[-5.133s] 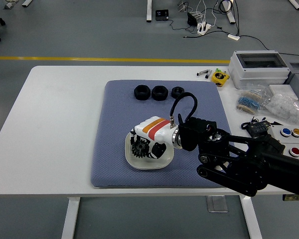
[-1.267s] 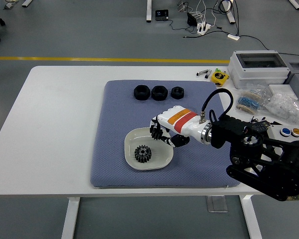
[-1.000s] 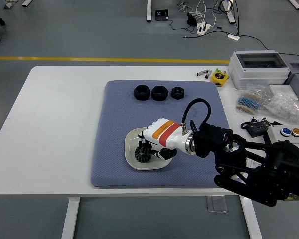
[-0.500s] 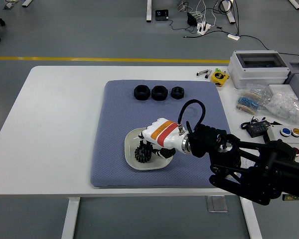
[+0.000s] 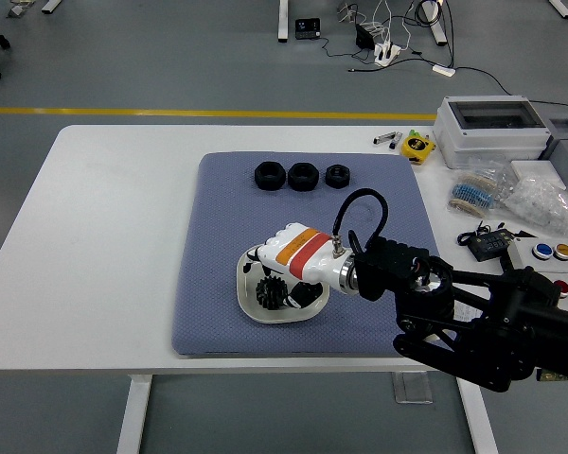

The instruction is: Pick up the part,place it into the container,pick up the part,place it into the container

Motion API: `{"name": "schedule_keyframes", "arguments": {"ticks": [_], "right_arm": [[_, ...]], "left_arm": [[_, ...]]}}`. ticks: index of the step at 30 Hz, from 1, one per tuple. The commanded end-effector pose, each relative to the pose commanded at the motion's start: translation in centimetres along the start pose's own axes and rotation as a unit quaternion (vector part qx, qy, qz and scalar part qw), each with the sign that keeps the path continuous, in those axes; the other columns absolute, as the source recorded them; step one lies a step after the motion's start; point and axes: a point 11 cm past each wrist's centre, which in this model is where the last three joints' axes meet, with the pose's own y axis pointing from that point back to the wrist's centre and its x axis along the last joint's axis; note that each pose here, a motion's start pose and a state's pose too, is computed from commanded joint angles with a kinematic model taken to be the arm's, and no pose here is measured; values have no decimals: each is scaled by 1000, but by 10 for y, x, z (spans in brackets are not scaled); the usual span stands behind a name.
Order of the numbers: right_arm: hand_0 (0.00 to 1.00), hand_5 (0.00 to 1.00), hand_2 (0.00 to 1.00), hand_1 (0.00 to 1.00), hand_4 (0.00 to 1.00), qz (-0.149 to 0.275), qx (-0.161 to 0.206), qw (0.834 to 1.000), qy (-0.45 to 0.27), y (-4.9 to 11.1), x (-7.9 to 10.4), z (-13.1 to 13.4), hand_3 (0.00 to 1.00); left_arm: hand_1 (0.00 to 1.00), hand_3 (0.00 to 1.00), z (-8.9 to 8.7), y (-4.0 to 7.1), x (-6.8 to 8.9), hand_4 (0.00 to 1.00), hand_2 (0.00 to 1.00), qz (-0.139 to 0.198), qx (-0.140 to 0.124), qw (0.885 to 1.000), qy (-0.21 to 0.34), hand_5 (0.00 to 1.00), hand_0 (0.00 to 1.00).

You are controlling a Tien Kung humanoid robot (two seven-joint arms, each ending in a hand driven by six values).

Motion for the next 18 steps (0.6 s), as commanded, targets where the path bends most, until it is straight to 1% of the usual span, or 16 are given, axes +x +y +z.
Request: {"name": "schedule_keyframes", "arguments": {"ticks": [5,8,10,11,14,18], "right_arm": [[390,53,552,451,812,10,-5,1000,-7,1,6,3,740],[390,53,552,451,812,25,-7,999,-24,5,14,5,740],[390,53,552,451,812,52,-9,998,-45,9,27,6,740],[375,54,544,449,775,62,-10,997,-53,10,33,7,731],[375,54,544,449,775,94,-13,992,-78,14,53,10,731],[372,50,539,448,760,114,-20,989,-89,19,67,17,722]], "left_arm": [[608,562,1,0,0,616,641,0,0,1000,1,689,710],[608,562,1,0,0,616,641,0,-1,1000,0,689,710],[608,562,1,0,0,616,641,0,-1,1000,1,689,710],[608,562,1,0,0,616,641,0,-1,1000,1,689,711],[608,562,1,0,0,616,641,0,-1,1000,1,689,711],[608,563,0,0,0,616,640,0,0,1000,1,689,711]]}}
